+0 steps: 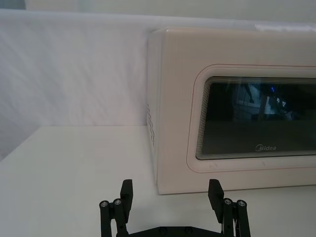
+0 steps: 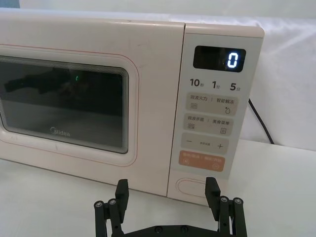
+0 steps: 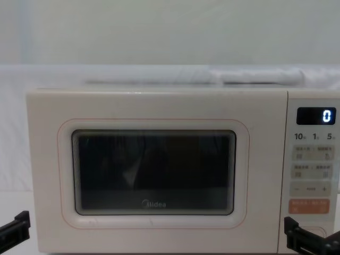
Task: Press the button to open the microwave door with one hand; close the microwave door with the other hand.
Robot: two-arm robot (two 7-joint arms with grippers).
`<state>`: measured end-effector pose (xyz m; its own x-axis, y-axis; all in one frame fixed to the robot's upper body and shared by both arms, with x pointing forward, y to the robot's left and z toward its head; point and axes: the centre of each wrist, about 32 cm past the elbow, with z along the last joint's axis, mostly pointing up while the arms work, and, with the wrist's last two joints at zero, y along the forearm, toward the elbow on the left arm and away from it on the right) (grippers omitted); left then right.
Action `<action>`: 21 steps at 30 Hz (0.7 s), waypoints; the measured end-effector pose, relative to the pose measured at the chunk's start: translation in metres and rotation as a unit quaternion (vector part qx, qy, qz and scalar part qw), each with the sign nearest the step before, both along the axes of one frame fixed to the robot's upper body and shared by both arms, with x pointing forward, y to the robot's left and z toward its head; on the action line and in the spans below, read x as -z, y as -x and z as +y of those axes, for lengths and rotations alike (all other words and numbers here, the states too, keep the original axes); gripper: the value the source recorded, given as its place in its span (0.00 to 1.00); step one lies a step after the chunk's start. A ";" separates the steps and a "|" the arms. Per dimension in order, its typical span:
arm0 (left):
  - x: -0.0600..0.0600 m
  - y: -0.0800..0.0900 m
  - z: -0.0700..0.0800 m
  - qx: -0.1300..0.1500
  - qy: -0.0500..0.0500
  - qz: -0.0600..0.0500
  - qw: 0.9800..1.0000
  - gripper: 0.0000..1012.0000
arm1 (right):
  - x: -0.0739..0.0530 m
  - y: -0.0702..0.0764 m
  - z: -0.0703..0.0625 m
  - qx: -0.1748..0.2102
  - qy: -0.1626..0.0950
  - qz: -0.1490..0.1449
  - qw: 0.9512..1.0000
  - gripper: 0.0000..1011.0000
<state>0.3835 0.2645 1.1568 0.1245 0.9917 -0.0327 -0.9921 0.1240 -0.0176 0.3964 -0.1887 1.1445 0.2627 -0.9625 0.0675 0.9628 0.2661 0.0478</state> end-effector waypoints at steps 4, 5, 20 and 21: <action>0.000 0.000 0.000 0.000 0.000 0.000 1.000 0.99 | 0.000 0.000 0.000 0.000 0.000 0.000 1.000 0.99; 0.000 0.000 0.000 0.000 0.000 0.000 1.000 0.99 | 0.000 0.000 0.000 0.000 0.000 0.000 1.000 0.99; 0.000 0.000 0.000 0.000 0.000 0.000 1.000 0.99 | 0.000 0.000 0.000 0.000 0.000 0.000 1.000 0.99; 0.000 0.000 0.000 0.000 0.000 0.000 1.000 0.99 | 0.000 0.000 0.000 0.000 0.000 0.000 1.000 0.99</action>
<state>0.3835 0.2645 1.1568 0.1245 0.9917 -0.0327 -0.9921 0.1240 -0.0176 0.3964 -0.1887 1.1445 0.2627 -0.9625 0.0675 0.9628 0.2661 0.0477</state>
